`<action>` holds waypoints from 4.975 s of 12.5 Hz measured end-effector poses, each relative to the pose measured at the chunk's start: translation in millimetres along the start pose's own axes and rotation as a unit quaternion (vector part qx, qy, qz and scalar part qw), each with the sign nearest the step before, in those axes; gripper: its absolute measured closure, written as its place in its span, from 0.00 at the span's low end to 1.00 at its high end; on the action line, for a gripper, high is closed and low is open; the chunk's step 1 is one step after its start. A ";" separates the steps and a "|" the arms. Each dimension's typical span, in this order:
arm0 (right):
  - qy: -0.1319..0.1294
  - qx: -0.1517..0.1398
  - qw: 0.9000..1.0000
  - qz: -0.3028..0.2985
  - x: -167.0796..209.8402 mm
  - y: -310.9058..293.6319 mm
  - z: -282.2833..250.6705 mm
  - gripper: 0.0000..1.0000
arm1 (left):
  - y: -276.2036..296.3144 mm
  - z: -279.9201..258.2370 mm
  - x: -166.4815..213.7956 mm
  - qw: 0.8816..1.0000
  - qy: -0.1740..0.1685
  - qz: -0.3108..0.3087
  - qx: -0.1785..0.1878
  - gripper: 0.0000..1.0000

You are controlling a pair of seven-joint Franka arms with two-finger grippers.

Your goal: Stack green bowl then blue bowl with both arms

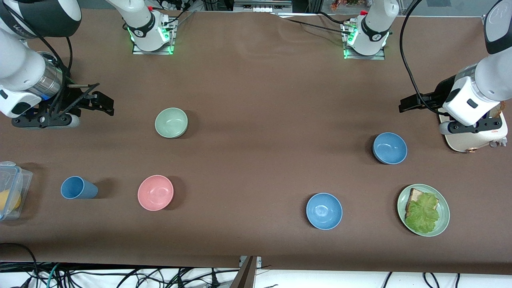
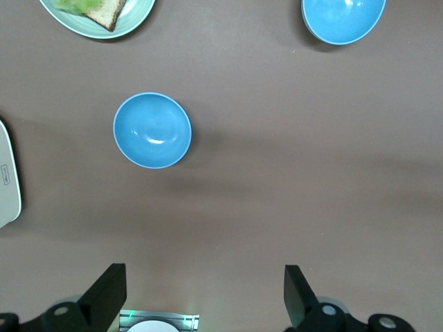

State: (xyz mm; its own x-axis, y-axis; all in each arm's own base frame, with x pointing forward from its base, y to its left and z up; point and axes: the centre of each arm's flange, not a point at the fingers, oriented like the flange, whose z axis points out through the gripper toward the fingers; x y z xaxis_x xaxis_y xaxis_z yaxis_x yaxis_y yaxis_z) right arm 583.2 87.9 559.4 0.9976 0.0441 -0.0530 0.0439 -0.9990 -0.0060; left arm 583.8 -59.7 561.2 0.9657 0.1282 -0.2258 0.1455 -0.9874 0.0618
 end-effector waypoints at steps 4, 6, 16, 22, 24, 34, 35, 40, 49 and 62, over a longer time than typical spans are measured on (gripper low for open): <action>-0.002 0.000 1.000 -0.001 -4.4 -1.1 2.8 0.00 | -3.2 -0.4 1.2 1.000 0.000 -0.003 -0.001 0.00; -0.004 0.000 1.000 -0.006 -8.5 -6.1 5.4 0.00 | -3.2 -0.1 1.4 1.000 0.000 -0.003 -0.001 0.00; -0.005 -0.002 1.000 -0.021 -26.8 -21.1 27.1 0.00 | -3.1 -0.1 1.6 1.000 0.000 -0.003 -0.001 0.00; -0.023 -0.006 0.999 -0.023 -61.5 -18.1 145.8 0.00 | -3.1 0.3 1.8 1.000 0.000 -0.003 -0.001 0.00; -0.021 -0.006 1.000 -0.023 -82.3 -14.4 204.0 0.00 | -3.1 0.1 1.8 1.000 0.000 -0.003 -0.001 0.00; 0.014 0.004 1.000 -0.020 -107.4 -15.2 366.7 0.44 | -3.1 -4.5 2.5 1.000 0.009 0.027 0.000 0.00; 0.016 0.005 1.000 -0.013 -105.5 -17.7 365.2 0.56 | -3.2 -4.6 2.7 1.000 0.010 0.027 0.001 0.00; 0.045 0.014 0.999 0.010 -84.8 -72.1 335.2 0.95 | -1.7 -4.5 2.5 0.999 0.010 0.030 0.003 0.00; 0.047 0.069 0.986 0.144 -23.6 -369.4 330.2 0.95 | -0.3 -4.4 2.5 0.999 0.011 0.032 0.003 0.00; 0.058 0.028 0.989 0.130 79.6 -85.0 71.3 0.00 | -27.9 45.6 51.9 1.000 0.004 0.005 0.002 0.00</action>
State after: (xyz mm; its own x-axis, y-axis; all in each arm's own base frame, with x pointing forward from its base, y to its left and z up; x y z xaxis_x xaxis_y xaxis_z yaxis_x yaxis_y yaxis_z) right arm 655.1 176.6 484.5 0.9745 -0.2175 0.0552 -0.2140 -0.9748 -0.0631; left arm 620.0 -29.7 503.4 0.9688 0.1186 -0.2178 0.1348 -0.9890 0.0607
